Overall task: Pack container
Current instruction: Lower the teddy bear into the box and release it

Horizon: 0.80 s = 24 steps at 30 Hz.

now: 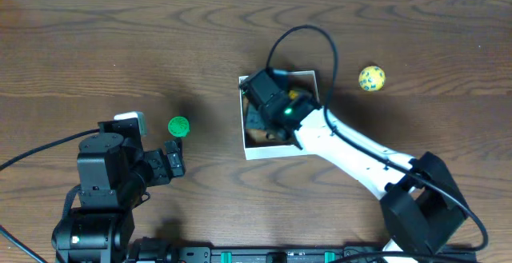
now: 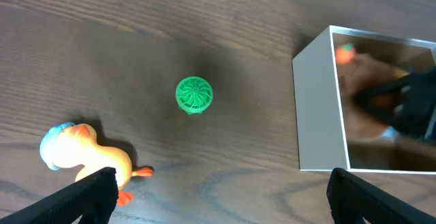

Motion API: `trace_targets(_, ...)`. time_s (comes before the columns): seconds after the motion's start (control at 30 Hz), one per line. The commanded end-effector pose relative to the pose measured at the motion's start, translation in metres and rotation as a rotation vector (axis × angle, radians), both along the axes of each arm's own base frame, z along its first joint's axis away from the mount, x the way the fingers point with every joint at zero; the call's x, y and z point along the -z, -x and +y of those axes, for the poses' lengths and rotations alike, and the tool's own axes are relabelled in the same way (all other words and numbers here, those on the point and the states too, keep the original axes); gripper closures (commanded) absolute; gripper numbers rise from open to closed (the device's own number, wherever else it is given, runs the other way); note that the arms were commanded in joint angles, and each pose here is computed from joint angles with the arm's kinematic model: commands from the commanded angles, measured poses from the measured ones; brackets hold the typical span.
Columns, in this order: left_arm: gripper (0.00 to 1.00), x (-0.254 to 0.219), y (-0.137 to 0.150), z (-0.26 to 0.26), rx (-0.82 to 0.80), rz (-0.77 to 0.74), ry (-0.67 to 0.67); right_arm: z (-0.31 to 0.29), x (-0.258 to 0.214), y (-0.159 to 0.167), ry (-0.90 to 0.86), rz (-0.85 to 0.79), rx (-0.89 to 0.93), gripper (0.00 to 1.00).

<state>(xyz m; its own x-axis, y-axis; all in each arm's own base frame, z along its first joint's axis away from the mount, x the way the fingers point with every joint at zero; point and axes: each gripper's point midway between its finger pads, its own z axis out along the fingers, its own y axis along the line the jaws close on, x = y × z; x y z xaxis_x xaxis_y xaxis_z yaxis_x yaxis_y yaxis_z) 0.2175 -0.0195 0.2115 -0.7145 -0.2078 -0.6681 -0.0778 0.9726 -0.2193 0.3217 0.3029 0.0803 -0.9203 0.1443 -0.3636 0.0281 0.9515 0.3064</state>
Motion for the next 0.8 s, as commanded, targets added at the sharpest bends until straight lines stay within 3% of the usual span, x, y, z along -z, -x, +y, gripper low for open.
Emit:
trace_targets(0.0, 0.02, -0.005, 0.0, 0.002, -0.009, -0.01, -0.005, 0.023, 0.016, 0.027, -0.042, 0.089, -0.052, 0.99)
trace_targets(0.4, 0.02, -0.004, 0.0, 0.002, -0.009, -0.007, -0.005, -0.034, 0.019, -0.011, 0.066, 0.037, 0.149, 0.96)
trace_targets(0.43, 0.02, -0.004, 0.0, 0.001, -0.009, -0.007, -0.005, -0.037, 0.019, -0.014, 0.065, 0.036, 0.158, 0.91)
trace_targets(0.53, 0.02, -0.004, 0.0, 0.001, -0.009, -0.007, -0.005, -0.043, 0.019, -0.019, 0.059, 0.039, 0.175, 0.6)
trace_targets(0.77, 0.02, -0.004, 0.0, 0.001, -0.009, -0.008, -0.005, -0.032, 0.016, -0.021, 0.03, 0.024, 0.095, 0.13)
